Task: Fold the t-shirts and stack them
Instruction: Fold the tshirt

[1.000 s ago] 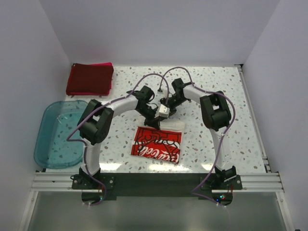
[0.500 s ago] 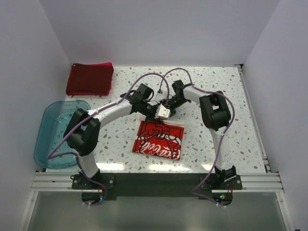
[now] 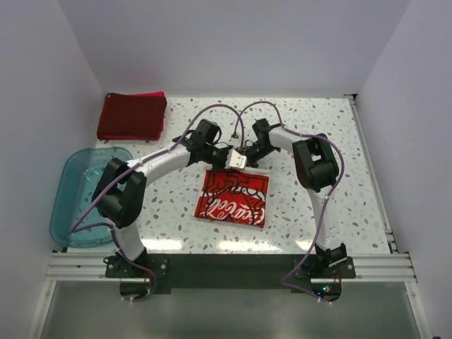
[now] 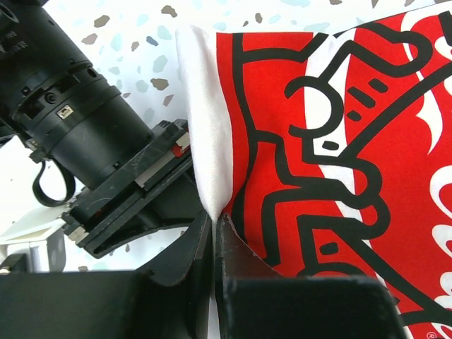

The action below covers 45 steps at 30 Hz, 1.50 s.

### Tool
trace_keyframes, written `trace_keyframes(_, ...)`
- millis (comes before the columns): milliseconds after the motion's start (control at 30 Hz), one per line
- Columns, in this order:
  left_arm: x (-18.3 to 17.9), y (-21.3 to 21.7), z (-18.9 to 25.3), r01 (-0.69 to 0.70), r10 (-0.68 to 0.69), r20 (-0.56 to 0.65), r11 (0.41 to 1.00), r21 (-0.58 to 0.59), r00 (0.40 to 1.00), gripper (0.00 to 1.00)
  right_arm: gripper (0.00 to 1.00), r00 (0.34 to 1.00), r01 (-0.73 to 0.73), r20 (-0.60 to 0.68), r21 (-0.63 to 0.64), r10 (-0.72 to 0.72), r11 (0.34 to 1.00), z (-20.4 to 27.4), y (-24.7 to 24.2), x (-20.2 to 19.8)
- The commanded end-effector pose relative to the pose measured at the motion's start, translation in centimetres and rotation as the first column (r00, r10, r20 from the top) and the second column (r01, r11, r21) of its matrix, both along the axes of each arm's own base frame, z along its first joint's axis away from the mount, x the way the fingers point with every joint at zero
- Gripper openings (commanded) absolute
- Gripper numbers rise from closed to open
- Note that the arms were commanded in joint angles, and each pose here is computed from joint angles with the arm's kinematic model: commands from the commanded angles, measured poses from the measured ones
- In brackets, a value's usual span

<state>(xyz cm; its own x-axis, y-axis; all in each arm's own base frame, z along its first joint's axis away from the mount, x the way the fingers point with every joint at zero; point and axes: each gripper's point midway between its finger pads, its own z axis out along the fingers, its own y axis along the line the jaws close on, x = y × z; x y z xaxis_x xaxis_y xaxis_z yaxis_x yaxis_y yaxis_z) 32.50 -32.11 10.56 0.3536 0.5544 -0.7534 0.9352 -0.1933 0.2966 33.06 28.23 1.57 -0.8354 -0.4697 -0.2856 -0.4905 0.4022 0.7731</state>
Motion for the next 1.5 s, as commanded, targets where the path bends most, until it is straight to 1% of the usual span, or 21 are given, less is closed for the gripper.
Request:
trace_keyframes(0,2.1,-0.8,2.5,0.030,-0.020,0.135,0.997,-0.072,0.991,0.00,0.20,1.000,-0.029,0.008,-0.076,0.030,0.997,-3.0,-0.7,-0.8)
trace_keyframes(100,2.4,-0.7,2.1,0.025,-0.014,0.153,0.997,-0.074,0.988,0.00,0.20,1.000,-0.025,0.005,-0.073,0.026,0.997,-3.0,-0.5,-0.6)
trace_keyframes(133,2.8,-0.7,2.4,0.017,-0.002,0.180,0.996,-0.083,0.984,0.00,0.20,1.000,-0.025,0.002,-0.074,0.025,0.997,-3.0,-0.5,-0.7)
trace_keyframes(433,3.3,-0.3,1.6,0.011,0.021,0.280,0.994,-0.112,0.960,0.00,0.21,1.000,-0.025,0.007,-0.075,0.025,0.997,-2.8,-0.4,-0.4)
trace_keyframes(500,3.8,-0.3,2.0,0.005,0.037,0.320,0.992,-0.129,0.947,0.02,0.21,1.000,-0.024,0.007,-0.079,0.024,0.997,-2.8,-0.5,-0.3)
trace_keyframes(533,3.8,-0.2,1.7,0.001,0.043,0.331,0.991,-0.132,0.943,0.06,0.21,1.000,-0.027,0.014,-0.080,0.028,0.996,-2.7,-0.5,-0.3)
trace_keyframes(633,3.6,0.0,1.8,0.011,0.040,0.365,0.991,-0.136,0.930,0.07,0.22,0.999,-0.034,0.031,-0.084,0.036,0.996,-2.2,-0.6,-0.1)
trace_keyframes(667,3.6,0.0,1.9,0.014,0.039,0.371,0.990,-0.139,0.928,0.08,0.22,0.998,-0.035,0.048,-0.092,0.040,0.995,-2.1,-0.6,0.3)
trace_keyframes(700,3.5,0.0,1.9,0.015,0.039,0.376,0.990,-0.141,0.926,0.12,0.23,0.997,-0.039,0.061,-0.094,0.045,0.995,-1.8,-0.7,0.5)
trace_keyframes(733,3.4,0.1,2.0,0.015,0.041,0.378,0.989,-0.144,0.925,0.25,0.23,0.995,-0.048,0.080,-0.098,0.056,0.994,-1.6,-0.7,0.7)
trace_keyframes(767,3.4,0.0,2.8,0.015,0.048,0.389,0.987,-0.158,0.920,0.30,0.24,0.993,-0.053,0.095,-0.108,0.063,0.993,-1.0,-0.8,1.1)
trace_keyframes(900,2.6,0.1,4.6,0.030,0.043,0.378,0.983,-0.184,0.925,0.40,0.26,0.983,-0.088,0.151,-0.123,0.107,0.988,0.5,-0.9,2.2)
trace_keyframes(1000,1.4,0.6,5.6,0.039,0.028,0.352,0.982,-0.184,0.936,0.42,0.27,0.969,-0.113,0.202,-0.141,0.141,0.983,1.3,-1.2,3.0)
trace_keyframes(1100,0.3,1.7,5.7,0.016,0.033,0.283,0.985,-0.170,0.958,0.42,0.28,0.954,-0.131,0.249,-0.161,0.168,0.978,2.3,-1.4,3.8)
trace_keyframes(1233,-0.4,3.9,6.0,-0.062,0.084,0.138,0.985,-0.160,0.987,0.43,0.29,0.918,-0.137,0.345,-0.189,0.196,0.972,4.5,-1.6,5.8)
trace_keyframes(1267,-0.3,4.7,6.2,-0.100,0.114,0.085,0.983,-0.156,0.990,0.43,0.31,0.908,-0.144,0.363,-0.196,0.208,0.970,4.9,-1.8,6.1)
trace_keyframes(1300,0.2,5.0,6.5,-0.116,0.130,0.076,0.980,-0.164,0.989,0.43,0.31,0.904,-0.141,0.373,-0.202,0.209,0.969,5.4,-1.8,6.4)
trace_keyframes(1367,0.1,5.9,5.8,-0.163,0.162,-0.016,0.977,-0.135,0.987,0.43,0.34,0.880,-0.126,0.424,-0.220,0.211,0.967,7.0,-2.2,7.5)
trace_keyframes(1400,1.1,6.6,6.6,-0.207,0.203,-0.042,0.969,-0.137,0.978,0.43,0.35,0.875,-0.115,0.439,-0.221,0.204,0.968,7.6,-2.6,8.0)
trace_keyframes(1433,0.6,7.3,5.2,-0.224,0.212,-0.129,0.971,-0.088,0.969,0.43,0.36,0.868,-0.105,0.455,-0.224,0.200,0.969,8.5,-3.0,8.2)
trace_keyframes(1467,0.8,7.7,4.9,-0.237,0.223,-0.164,0.969,-0.067,0.961,0.45,0.40,0.865,-0.096,0.462,-0.230,0.196,0.968,9.1,-3.4,8.3)
